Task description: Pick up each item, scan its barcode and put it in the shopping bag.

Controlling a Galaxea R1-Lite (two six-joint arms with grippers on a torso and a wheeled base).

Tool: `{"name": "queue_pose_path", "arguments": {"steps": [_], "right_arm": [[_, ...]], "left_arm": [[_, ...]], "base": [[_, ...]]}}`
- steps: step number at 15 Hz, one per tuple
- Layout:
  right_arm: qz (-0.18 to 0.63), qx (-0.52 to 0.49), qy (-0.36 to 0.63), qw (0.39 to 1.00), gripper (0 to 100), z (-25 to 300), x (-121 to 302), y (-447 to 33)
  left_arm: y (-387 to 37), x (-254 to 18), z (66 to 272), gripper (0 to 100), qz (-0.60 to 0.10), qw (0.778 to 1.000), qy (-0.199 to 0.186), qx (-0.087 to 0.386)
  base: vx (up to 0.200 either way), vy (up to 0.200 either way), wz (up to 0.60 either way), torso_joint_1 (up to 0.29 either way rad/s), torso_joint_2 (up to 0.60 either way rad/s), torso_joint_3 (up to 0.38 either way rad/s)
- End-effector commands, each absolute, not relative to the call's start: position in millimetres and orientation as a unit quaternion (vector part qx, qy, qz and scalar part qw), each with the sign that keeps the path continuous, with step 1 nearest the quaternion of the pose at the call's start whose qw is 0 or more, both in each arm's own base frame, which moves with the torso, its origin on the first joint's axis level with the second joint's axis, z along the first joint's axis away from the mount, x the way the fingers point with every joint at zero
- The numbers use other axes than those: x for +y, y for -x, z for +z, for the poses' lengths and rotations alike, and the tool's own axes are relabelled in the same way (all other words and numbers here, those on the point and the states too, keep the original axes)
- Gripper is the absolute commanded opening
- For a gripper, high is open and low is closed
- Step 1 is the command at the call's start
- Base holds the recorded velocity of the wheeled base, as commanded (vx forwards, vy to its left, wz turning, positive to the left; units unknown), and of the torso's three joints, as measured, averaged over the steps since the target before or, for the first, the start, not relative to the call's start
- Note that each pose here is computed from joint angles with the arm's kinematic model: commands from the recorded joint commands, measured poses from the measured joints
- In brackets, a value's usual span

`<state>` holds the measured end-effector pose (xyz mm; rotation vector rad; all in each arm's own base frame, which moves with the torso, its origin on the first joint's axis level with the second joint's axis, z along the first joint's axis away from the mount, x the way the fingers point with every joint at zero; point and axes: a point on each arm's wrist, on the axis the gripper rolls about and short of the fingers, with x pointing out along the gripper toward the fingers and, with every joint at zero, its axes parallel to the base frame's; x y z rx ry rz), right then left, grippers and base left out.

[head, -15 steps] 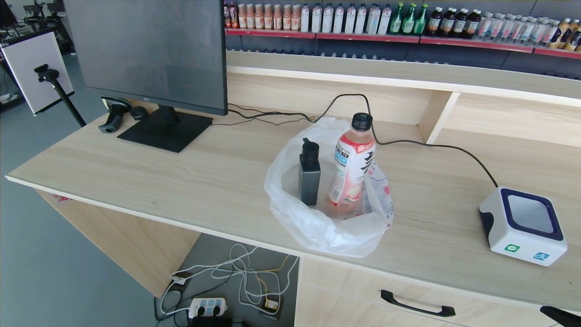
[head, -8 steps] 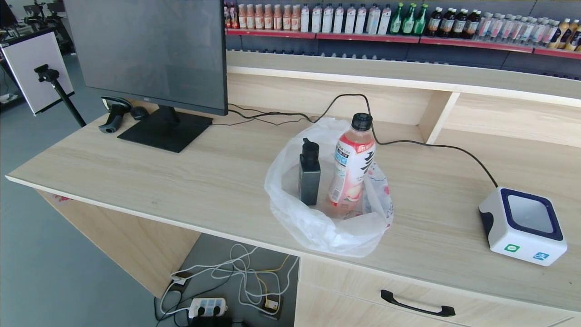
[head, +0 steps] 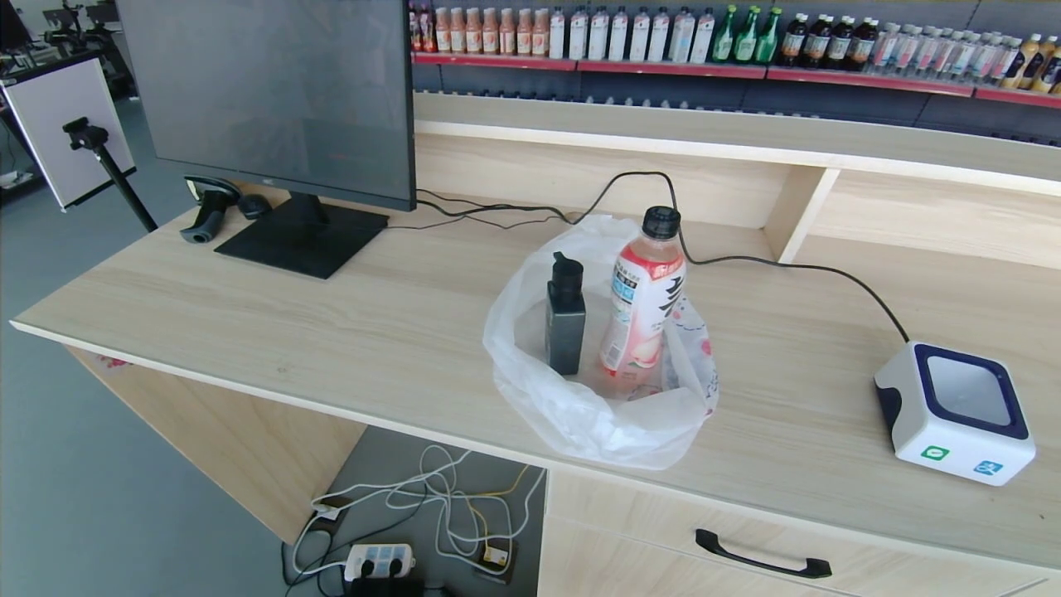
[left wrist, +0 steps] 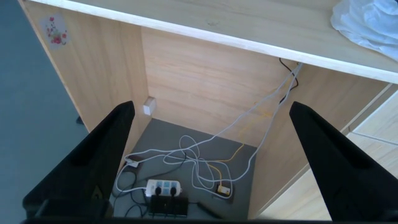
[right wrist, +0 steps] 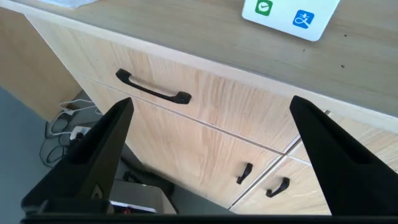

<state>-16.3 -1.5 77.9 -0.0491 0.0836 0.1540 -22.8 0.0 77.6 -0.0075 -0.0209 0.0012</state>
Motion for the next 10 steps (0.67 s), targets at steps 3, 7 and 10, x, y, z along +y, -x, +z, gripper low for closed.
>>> {"name": "queue_pose_path", "arguments": {"steps": [3,7,10], "right_arm": [[0.052,0.047,0.025,0.997,100,76.8,-0.7,15.8],[-0.009,0.049,0.027,0.998,100,77.3,1.3,15.6],[-0.013,0.038,0.022,0.999,100,77.1,1.5,17.2]], "left_arm": [[22.7,0.0,77.7,100,0.001,1.000,0.004,-0.010],[22.7,0.0,77.7,100,0.001,1.000,0.004,-0.010],[22.7,0.0,77.7,100,0.001,1.000,0.004,-0.010]], "base": [[0.000,0.000,0.00,0.000,0.00,0.000],[0.000,0.000,0.00,0.000,0.00,0.000],[0.000,0.000,0.00,0.000,0.00,0.000]]}}
